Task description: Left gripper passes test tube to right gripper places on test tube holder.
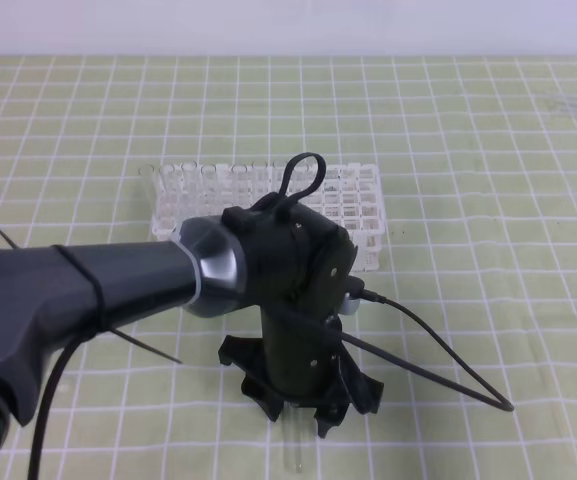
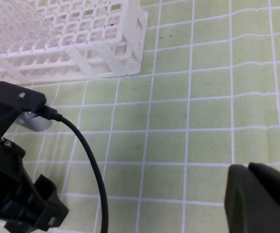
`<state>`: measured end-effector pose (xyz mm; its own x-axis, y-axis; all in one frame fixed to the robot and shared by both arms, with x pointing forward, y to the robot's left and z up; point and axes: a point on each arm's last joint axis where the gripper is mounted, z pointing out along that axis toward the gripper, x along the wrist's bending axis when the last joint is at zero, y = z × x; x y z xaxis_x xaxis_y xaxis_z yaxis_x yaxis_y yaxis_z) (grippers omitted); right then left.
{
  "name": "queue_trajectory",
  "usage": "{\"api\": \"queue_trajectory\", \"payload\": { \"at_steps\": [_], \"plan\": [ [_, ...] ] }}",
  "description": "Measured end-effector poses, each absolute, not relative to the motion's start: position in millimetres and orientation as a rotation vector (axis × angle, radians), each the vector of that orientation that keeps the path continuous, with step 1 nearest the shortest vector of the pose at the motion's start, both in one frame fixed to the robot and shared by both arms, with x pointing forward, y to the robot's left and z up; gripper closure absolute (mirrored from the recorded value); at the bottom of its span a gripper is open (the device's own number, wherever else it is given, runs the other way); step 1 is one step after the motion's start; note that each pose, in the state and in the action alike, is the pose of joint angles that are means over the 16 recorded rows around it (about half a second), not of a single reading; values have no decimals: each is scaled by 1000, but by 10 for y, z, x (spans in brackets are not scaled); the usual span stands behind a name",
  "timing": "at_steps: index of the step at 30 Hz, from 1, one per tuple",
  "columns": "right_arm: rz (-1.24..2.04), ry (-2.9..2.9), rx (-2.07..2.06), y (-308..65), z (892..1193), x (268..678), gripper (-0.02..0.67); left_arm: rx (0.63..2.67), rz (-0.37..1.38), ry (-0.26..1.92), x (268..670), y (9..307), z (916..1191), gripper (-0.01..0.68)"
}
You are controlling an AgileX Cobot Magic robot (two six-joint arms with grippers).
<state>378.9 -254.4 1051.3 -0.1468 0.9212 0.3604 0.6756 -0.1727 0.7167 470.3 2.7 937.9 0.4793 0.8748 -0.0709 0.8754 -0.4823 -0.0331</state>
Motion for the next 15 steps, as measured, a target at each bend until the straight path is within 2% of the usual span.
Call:
{"api": "queue_trajectory", "payload": {
  "at_steps": [4,8,15],
  "plan": [
    [1226,1806,1837,-2543,10513,3789,666,2704,-125,1596,4707,27,9361,281],
    [1226,1807,1837,-2542,10513,3789,666,2705,-127,1599,4708,28,9359,322],
    [1227,1810,1832,-2541,10514,3789,666,2706,-133,1616,4700,37,9359,438]
  ]
}}
